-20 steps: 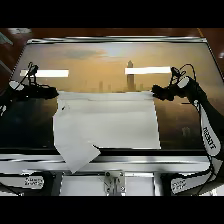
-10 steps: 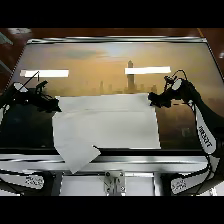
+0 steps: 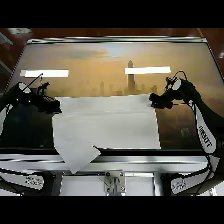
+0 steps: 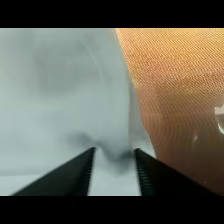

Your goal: Fold the shirts.

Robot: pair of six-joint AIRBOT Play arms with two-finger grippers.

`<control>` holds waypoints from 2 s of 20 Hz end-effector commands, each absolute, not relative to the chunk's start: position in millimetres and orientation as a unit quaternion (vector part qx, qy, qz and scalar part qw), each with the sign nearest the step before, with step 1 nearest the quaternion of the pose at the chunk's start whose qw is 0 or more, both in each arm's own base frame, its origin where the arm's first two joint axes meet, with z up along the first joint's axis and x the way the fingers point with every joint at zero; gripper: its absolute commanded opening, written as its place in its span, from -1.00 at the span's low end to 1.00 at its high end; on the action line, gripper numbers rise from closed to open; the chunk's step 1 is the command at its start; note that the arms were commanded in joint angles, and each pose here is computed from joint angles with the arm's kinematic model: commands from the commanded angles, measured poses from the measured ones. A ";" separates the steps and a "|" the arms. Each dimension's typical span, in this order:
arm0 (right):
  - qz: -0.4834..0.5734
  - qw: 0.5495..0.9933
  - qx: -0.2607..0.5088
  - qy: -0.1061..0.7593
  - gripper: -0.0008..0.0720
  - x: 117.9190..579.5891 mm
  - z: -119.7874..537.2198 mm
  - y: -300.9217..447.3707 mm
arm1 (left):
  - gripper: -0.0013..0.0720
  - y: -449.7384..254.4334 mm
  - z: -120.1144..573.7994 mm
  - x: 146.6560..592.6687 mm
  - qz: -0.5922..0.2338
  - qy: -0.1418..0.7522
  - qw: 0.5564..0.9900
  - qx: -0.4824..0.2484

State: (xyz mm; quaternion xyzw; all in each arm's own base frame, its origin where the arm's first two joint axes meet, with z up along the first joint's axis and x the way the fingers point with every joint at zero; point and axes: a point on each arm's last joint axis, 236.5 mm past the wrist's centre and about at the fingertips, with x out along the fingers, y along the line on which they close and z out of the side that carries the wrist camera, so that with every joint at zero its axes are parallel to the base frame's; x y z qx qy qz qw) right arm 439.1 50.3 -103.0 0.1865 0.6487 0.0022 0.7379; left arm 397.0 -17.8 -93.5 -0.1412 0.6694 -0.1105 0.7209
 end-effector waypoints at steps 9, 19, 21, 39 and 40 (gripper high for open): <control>0.007 0.626 0.088 0.775 0.65 325.8 -45.7 -11.6 | 0.54 34.4 -5.4 345.7 -0.105 0.701 0.679 -0.191; 0.014 0.666 0.197 0.720 0.65 268.7 -62.9 -19.8 | 0.46 -21.2 -95.7 139.8 -0.091 0.747 0.593 -0.288; 0.017 0.683 0.212 0.699 0.65 282.6 -61.6 -15.2 | 0.46 -24.0 -101.3 133.6 -0.086 0.752 0.585 -0.293; 0.012 0.685 0.250 0.684 0.65 292.3 -57.8 -5.8 | 0.27 -29.6 -124.5 176.9 -0.082 0.707 0.609 -0.351; 0.010 0.685 0.251 0.684 0.65 292.5 -57.9 -6.1 | 0.27 -29.9 -124.8 178.8 -0.081 0.705 0.610 -0.354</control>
